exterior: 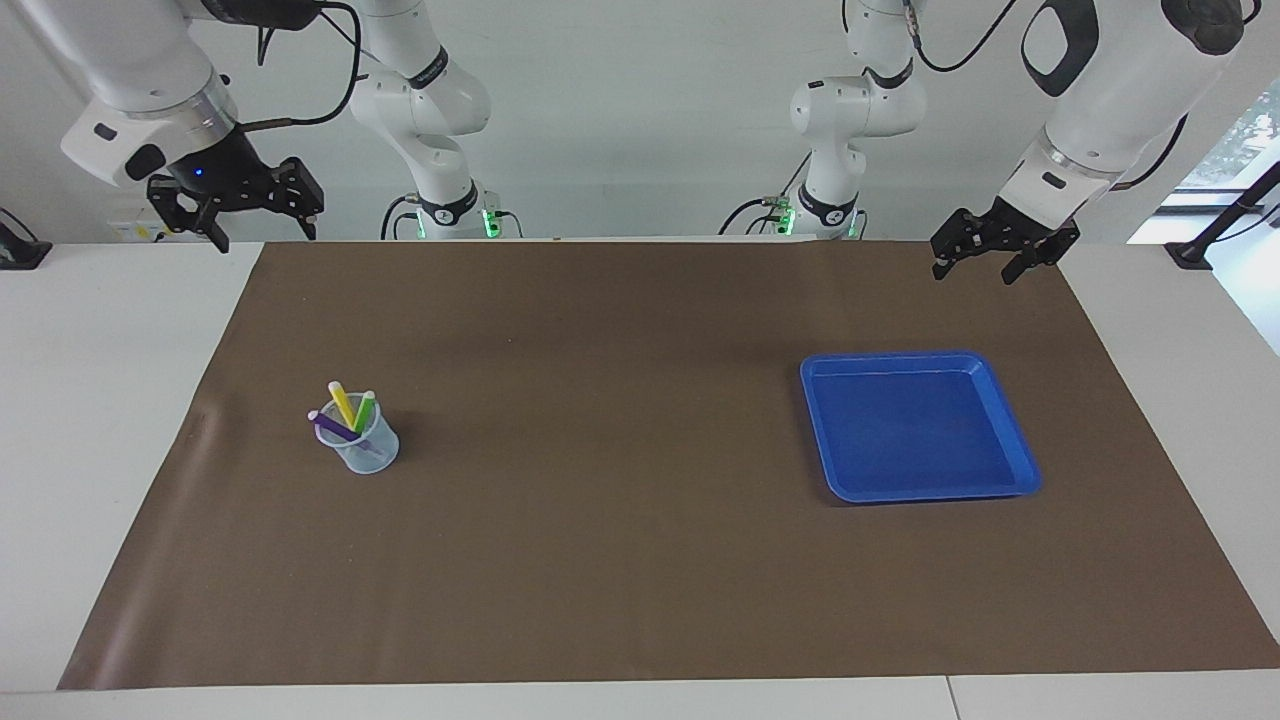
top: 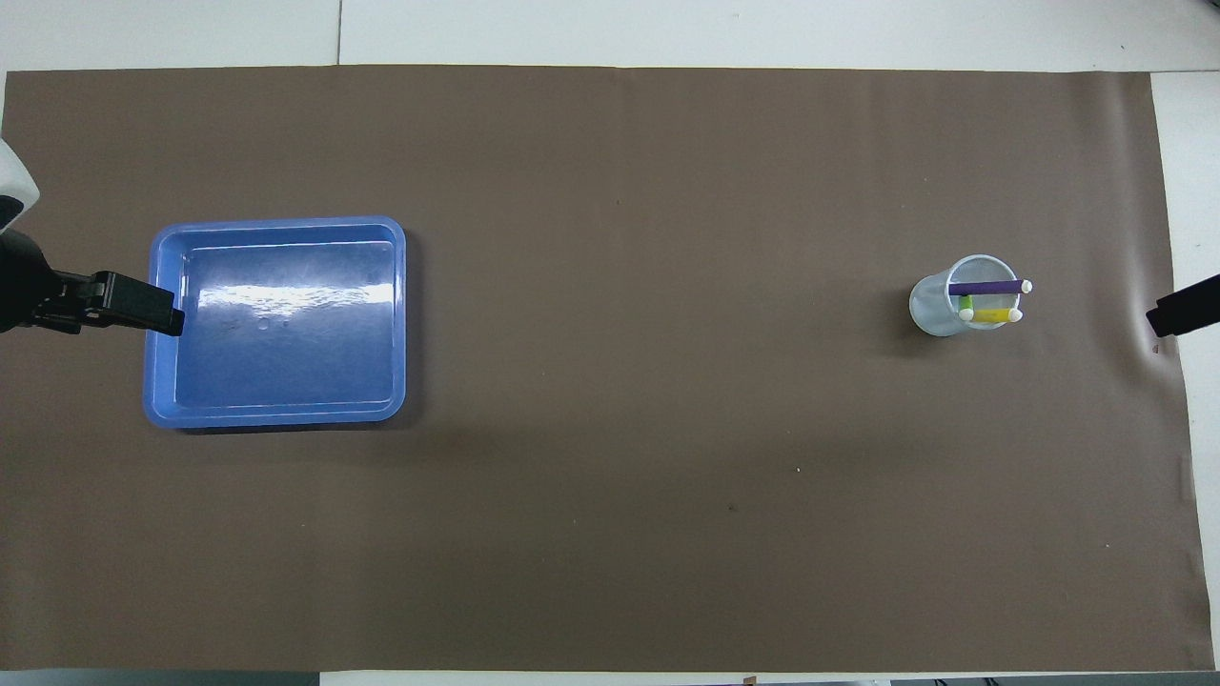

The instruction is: Transfer and insert pens with both arms

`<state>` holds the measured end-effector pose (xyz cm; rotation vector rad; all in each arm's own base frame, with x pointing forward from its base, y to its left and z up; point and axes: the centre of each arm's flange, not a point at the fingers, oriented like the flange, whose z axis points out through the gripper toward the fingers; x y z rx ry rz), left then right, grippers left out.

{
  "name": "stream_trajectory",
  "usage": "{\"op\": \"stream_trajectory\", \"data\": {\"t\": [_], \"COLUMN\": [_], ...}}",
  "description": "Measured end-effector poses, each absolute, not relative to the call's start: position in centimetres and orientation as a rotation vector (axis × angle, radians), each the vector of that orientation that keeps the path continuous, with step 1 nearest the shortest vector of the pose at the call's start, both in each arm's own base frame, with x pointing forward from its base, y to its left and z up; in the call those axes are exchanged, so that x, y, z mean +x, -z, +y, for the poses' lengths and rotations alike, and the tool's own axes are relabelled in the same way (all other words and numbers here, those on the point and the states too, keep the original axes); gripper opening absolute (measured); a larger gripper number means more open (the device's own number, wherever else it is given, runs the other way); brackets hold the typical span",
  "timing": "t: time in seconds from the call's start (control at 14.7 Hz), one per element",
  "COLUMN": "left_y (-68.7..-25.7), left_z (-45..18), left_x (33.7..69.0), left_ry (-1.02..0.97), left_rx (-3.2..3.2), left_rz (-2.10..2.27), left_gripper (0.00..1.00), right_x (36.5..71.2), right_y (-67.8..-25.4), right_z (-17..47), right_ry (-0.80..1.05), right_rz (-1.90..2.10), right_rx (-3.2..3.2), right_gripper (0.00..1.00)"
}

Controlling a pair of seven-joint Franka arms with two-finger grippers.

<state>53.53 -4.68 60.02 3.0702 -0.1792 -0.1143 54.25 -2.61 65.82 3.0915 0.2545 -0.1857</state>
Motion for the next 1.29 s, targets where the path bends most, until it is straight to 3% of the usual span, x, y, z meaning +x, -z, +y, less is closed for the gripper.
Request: {"op": "stream_trajectory", "data": {"t": [0.75,1.29], "left_y": [-60.0,-60.0], "left_z": [-4.2,-3.9], "left_x": [53.6,53.6], "left_ry": [0.118,0.118], "left_rx": [3.112,3.112], "left_rz": [-0.182,-0.175], "left_gripper": [1.00,1.00], "right_x": [53.0,53.8], "right_y": [-65.0,-64.7], "right_z": [-3.3,-3.6], "right_ry": [0.267,0.187], "right_rz": [0.025,0.012], "right_rx": [3.120,3.121], "right_gripper": [1.00,1.00]}}
